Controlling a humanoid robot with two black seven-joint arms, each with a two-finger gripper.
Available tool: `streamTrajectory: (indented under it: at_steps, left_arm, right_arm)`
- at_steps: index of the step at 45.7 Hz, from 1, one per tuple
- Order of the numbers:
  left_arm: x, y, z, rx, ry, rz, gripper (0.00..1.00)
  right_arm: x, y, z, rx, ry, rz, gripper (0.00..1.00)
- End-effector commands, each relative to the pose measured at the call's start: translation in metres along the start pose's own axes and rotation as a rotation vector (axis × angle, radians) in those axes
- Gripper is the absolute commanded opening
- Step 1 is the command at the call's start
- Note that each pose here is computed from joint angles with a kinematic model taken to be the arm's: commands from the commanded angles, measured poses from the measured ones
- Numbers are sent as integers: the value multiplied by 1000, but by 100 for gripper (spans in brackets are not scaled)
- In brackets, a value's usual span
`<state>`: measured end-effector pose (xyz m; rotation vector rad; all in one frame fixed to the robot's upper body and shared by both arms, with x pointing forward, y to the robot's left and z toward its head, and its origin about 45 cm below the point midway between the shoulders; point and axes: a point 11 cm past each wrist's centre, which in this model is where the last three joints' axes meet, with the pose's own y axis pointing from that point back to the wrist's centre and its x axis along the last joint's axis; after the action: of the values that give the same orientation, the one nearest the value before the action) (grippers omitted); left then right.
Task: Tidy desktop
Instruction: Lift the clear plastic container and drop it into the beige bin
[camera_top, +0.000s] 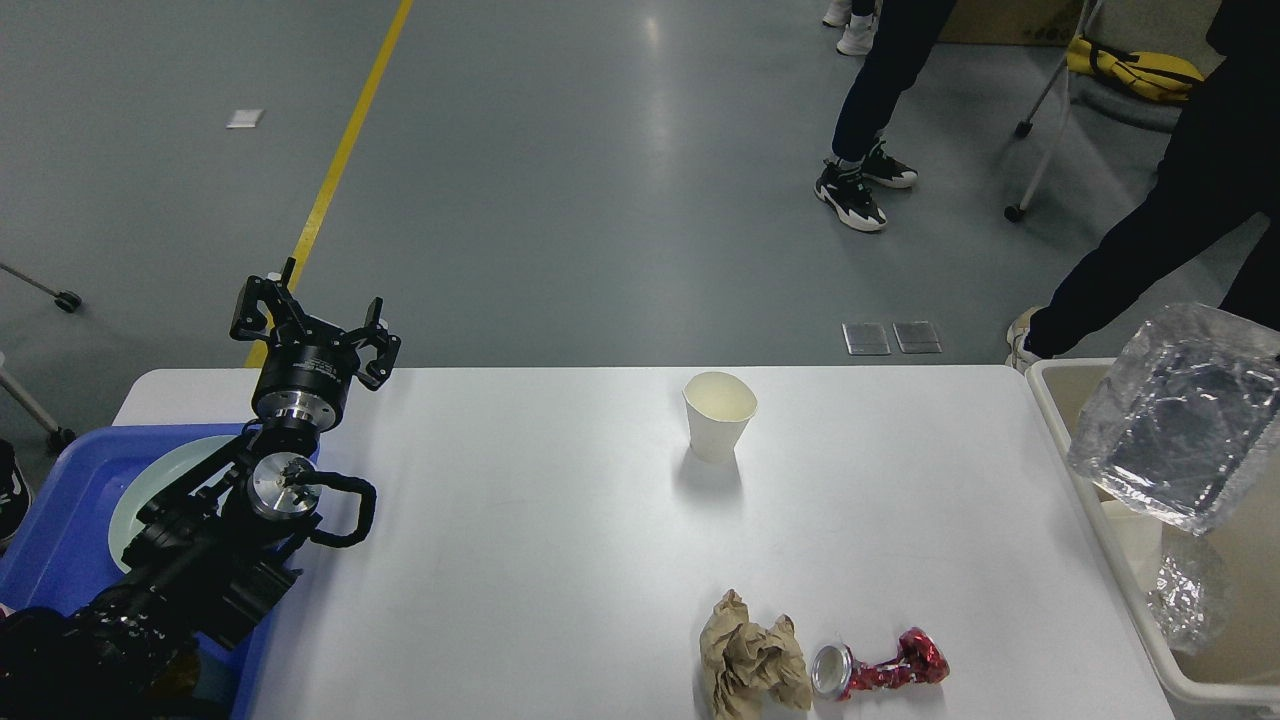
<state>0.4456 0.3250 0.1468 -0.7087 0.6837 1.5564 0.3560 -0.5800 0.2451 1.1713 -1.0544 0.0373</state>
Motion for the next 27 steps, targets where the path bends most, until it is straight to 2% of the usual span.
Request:
streamTrajectory:
  at_steps: [1,7,12,13,14,15,16,17,27]
  left_arm:
    - [-1,0,0,-1,0,-2,98]
    - [0,0,0,0,-1,1,98]
    - [-1,0,0,-1,0,-1,98]
    - [0,0,0,-1,-1,0,98]
    - [0,0,0,-1,-1,0,98]
    - [0,0,0,-1,1,0,98]
    - [0,0,0,-1,1,0,98]
    - [0,0,0,-1,-1,0,98]
    - [0,0,0,-1,-1,0,98]
  right_arm:
    - [-20,-36,39,-116,-136,236,0]
    - [-51,-57,48,-171,-128,432,0]
    - [-73,-63,48,-179,-103,458,0]
    - [-76,-63,48,-179,-98,448,18]
    - [-78,-64,49,-181,-91,442,74]
    - [-80,-64,50,-184,-86,441,100]
    - [-81,-65,51,-183,-82,438,95]
    - [-84,-66,49,-180,-80,435,100]
    - [-87,-67,41,-167,-86,422,100]
